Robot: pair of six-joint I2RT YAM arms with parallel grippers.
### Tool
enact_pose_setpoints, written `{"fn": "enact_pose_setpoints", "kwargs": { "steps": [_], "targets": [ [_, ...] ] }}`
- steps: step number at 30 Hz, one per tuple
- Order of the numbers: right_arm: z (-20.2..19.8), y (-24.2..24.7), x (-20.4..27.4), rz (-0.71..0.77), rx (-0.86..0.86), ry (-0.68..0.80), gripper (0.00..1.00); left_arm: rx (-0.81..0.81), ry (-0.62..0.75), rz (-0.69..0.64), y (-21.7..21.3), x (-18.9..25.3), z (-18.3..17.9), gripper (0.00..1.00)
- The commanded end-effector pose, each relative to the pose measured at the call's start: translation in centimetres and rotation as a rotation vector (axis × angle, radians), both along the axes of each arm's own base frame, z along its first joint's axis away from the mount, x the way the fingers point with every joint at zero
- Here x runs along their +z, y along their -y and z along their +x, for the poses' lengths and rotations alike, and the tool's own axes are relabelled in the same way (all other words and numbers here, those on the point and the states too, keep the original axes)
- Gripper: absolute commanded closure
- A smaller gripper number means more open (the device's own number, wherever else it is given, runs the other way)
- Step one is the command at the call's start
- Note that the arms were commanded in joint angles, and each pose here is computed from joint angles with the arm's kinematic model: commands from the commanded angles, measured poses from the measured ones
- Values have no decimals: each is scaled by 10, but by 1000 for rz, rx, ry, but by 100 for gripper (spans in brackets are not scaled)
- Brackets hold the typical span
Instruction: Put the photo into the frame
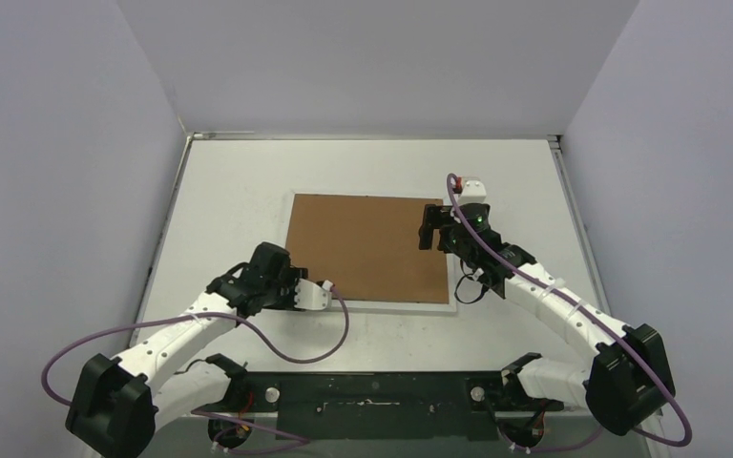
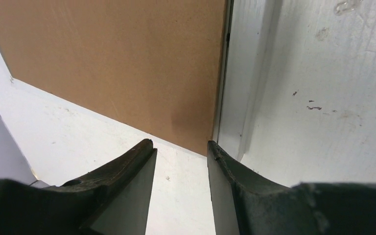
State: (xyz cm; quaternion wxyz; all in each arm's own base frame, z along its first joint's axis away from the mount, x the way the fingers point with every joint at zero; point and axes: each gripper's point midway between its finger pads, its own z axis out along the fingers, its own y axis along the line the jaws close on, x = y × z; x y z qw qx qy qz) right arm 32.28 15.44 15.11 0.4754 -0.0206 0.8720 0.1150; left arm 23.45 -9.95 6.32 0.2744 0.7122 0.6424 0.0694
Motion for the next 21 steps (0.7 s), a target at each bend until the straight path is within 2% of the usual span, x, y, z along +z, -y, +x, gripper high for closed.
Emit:
{"fn": "enact_pose_setpoints", "kwargs": {
  "steps": [1, 13, 21],
  "targets": [
    [11, -7, 17, 40, 4, 59, 8, -38, 71, -55, 12, 18, 3, 58],
    [12, -8, 21, 48, 5, 64, 7, -91, 6, 39, 6, -11, -13, 58],
    [12, -10, 22, 61, 12, 70, 8, -29, 120, 38, 5, -4, 10, 58]
  ]
}}
